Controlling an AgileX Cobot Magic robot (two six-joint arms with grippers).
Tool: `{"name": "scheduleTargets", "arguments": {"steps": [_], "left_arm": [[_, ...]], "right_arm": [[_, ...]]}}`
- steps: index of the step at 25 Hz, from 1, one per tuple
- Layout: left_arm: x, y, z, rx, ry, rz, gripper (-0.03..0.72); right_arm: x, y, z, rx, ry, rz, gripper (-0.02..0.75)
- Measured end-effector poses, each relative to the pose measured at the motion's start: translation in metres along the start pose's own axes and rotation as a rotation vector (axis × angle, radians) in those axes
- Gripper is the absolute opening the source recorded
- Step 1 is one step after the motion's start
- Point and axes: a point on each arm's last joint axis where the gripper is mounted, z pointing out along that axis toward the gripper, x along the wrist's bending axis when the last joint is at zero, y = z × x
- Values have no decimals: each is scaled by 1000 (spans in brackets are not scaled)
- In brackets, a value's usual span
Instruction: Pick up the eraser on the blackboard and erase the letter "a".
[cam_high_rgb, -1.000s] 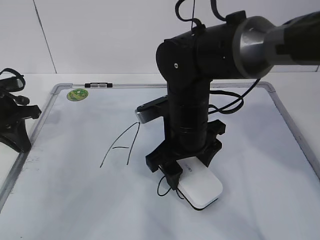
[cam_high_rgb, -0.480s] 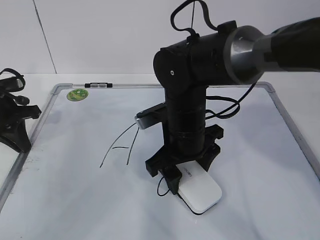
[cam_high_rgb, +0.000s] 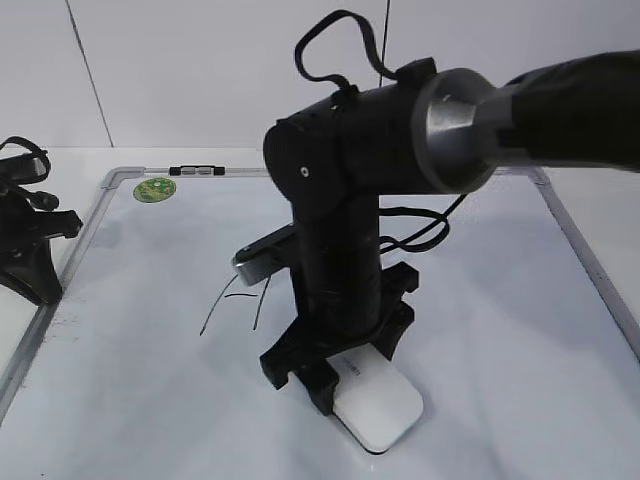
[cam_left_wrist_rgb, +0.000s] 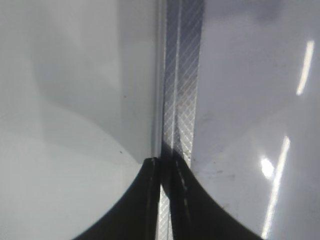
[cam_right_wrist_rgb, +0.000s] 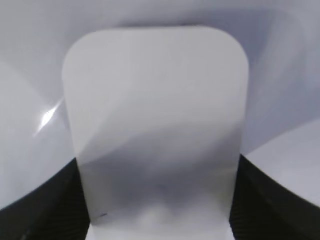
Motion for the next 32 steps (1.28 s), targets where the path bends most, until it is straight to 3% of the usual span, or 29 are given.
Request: {"name": "scheduleTargets", "arguments": {"steps": [5,13,32], "left_arm": [[0,0,0,0,0,0,27],[0,0,0,0,0,0,29],[0,0,0,-2,-3,-2,34]], "right_arm": [[22,-2,0,-1,-6,-56,546],[25,-3,0,-2,-11,-65,546],[-38,2,0,-2,5,120,546]]}}
